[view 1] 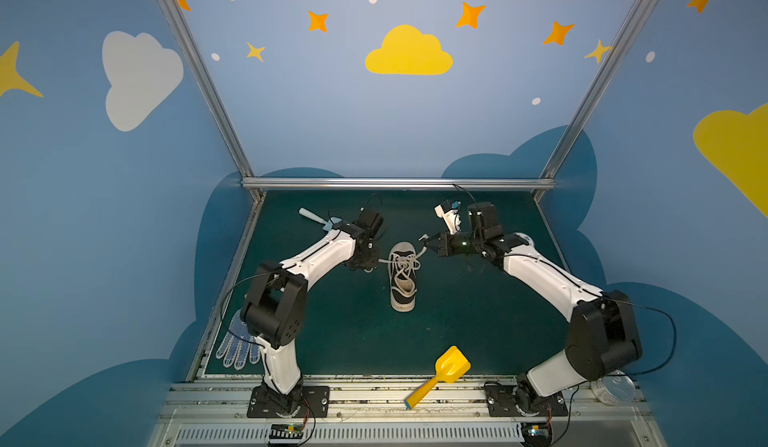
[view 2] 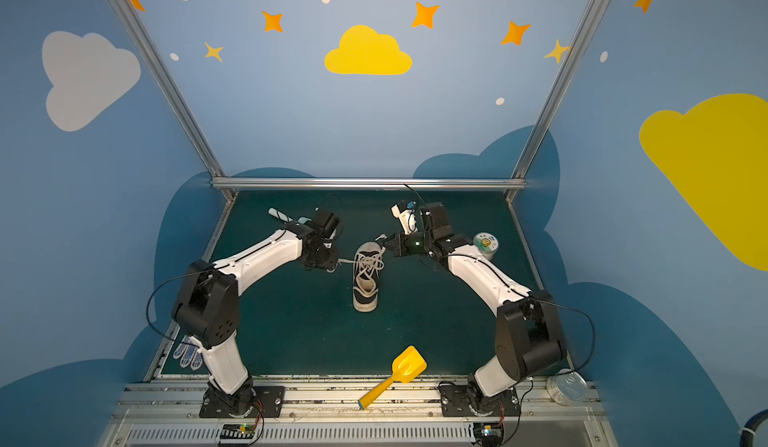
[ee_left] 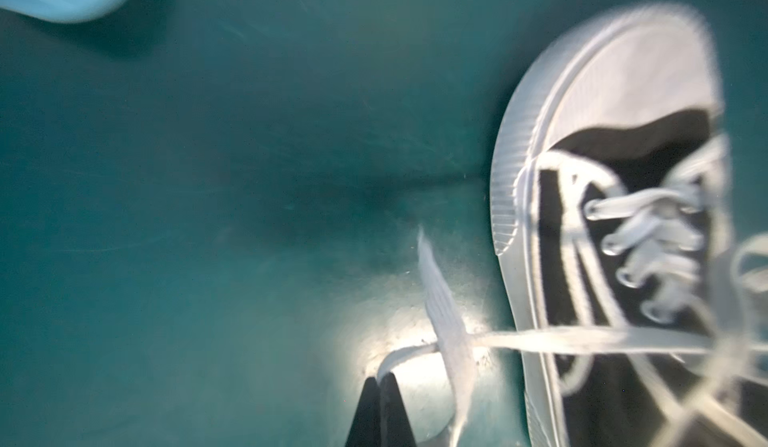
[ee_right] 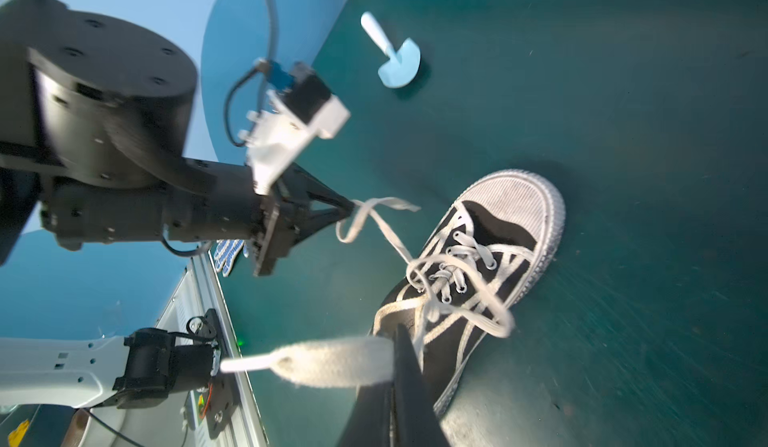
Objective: Tie the shoes
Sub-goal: 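Lower the left gripper to the lace loop while the right holds its lace, then pull the right gripper's lace end away from the sneaker, stretching it taut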
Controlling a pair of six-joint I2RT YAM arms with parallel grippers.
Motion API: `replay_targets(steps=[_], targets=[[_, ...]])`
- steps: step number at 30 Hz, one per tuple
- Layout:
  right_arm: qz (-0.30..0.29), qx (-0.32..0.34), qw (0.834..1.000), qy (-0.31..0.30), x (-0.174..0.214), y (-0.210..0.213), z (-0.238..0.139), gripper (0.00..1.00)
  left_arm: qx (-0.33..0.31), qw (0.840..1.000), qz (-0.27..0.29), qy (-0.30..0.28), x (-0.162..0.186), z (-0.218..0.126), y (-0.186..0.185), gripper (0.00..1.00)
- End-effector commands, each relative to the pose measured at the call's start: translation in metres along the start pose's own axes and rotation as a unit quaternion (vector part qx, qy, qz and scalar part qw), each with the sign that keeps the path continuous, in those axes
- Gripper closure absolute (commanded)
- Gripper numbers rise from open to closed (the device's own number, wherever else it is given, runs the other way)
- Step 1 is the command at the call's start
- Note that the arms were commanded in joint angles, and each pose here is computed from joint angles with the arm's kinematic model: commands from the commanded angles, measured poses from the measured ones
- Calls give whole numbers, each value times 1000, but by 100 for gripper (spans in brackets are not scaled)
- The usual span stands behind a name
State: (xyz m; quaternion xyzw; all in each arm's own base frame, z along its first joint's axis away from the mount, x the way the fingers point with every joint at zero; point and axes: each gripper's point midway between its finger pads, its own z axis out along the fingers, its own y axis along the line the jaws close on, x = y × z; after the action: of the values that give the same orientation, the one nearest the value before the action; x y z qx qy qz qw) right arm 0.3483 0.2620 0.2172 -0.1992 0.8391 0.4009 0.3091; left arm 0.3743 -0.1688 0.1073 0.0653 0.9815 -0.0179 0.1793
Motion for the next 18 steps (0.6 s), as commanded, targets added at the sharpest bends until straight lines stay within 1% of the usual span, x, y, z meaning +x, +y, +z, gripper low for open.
replay_targets(steps=[1,4,7,11,14,18], targets=[[3,40,999,-20,-2,-7,-27,100,-29,1000,2,-5,0,-25,22,97],[13,84,996,-38,-1,-17,-49,100,-40,999,-8,-18,-3,-43,35,97],[11,119,991,-64,2,-27,-68,100,-29,999,-10,-25,-6,-54,37,97],[12,183,977,-105,8,-46,-89,100,-28,999,-8,-21,-5,-58,39,97],[28,222,968,-109,16,-59,-105,100,-26,999,-9,-21,-4,-61,39,97],[35,262,958,-113,23,-70,-121,100,-13,1000,-8,-20,-3,-63,35,97]])
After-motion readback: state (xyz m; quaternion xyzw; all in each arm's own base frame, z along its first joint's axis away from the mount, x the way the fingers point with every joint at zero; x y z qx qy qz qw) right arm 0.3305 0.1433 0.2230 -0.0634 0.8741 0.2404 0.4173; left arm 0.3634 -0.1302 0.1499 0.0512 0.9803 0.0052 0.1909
